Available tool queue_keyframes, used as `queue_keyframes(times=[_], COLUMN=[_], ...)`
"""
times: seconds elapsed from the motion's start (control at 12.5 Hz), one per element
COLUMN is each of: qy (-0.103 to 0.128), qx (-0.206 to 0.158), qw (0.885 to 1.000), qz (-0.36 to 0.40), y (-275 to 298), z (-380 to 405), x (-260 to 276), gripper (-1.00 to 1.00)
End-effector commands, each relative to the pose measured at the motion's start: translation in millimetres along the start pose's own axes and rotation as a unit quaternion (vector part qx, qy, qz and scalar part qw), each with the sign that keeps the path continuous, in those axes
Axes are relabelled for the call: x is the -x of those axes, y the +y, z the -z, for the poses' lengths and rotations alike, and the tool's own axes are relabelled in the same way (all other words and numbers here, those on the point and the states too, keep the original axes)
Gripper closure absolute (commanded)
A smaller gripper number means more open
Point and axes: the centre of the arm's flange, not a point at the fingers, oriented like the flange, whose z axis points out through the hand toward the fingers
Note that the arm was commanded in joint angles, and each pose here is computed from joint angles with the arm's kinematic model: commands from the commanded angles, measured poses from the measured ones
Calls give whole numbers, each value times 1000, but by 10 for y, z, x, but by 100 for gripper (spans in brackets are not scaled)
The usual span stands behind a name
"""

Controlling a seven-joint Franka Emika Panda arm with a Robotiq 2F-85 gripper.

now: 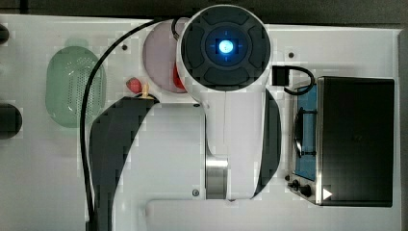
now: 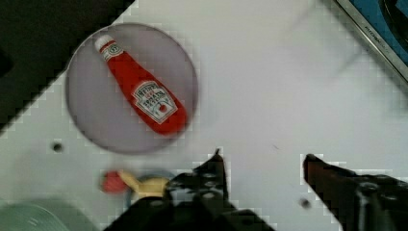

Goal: Flap open oven.

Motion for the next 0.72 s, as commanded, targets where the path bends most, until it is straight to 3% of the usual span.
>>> queue_keyframes(times=[0.08,0.24,0.4,0.48,0.72], qy=[-19,-19,-19,-19,-20], qx=[-2,-2,-2,-2,-2], qw=[997,997,997,997,997], qz=[-72,-72,-72,-72,-73], y=[1197,1197,1198,1200,1200], z=[584,585,582,584,566], x=[733,733,732,731,717], gripper=[-58,-99,-100,-90,-14])
